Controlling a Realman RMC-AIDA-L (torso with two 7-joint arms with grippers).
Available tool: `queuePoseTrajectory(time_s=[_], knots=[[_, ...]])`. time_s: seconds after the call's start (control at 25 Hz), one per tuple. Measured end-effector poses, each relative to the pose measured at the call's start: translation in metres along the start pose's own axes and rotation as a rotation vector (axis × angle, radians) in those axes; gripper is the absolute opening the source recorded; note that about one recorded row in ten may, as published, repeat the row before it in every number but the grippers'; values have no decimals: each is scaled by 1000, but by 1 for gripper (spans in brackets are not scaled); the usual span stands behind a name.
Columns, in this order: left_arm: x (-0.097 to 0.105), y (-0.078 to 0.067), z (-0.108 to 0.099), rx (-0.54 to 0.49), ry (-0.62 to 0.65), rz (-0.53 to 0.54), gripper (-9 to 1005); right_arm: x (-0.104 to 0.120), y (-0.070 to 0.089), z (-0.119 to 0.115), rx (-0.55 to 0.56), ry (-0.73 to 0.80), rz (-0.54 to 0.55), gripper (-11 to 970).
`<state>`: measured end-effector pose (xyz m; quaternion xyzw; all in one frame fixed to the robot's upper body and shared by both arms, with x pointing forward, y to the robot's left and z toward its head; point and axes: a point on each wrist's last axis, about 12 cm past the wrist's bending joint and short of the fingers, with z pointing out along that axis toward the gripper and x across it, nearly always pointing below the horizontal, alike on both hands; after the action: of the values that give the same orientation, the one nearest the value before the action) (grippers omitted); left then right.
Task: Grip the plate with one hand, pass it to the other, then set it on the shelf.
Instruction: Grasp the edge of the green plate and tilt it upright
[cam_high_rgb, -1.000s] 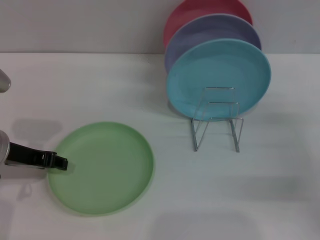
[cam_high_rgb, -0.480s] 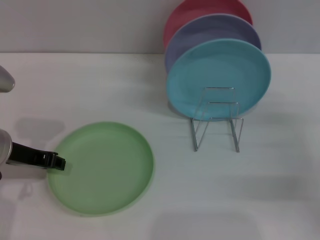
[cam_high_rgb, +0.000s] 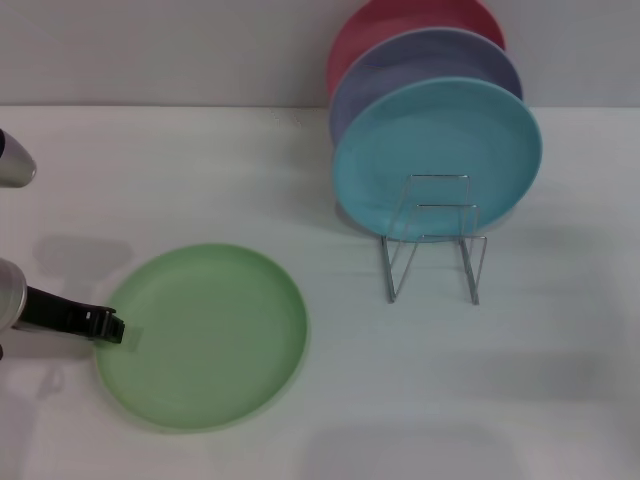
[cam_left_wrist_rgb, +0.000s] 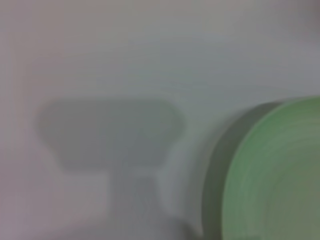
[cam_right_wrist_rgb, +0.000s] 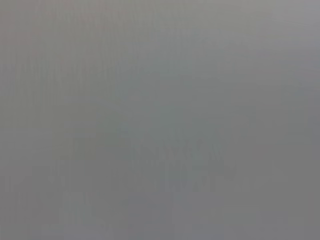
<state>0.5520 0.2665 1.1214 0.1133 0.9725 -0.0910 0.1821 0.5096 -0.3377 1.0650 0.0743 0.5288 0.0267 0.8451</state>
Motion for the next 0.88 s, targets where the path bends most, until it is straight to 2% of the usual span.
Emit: queuePoseTrajectory(time_s=[0.28, 0.52, 0.88], knots=[[0, -2, 1, -1, 1, 9, 281, 0, 0, 0, 0, 0, 1, 543], [-1, -3, 2, -7, 11, 21, 182, 0, 0, 0, -1, -1, 2, 542], [-3, -3, 2, -9, 7, 27, 116, 0, 0, 1, -1, -1, 3, 542]])
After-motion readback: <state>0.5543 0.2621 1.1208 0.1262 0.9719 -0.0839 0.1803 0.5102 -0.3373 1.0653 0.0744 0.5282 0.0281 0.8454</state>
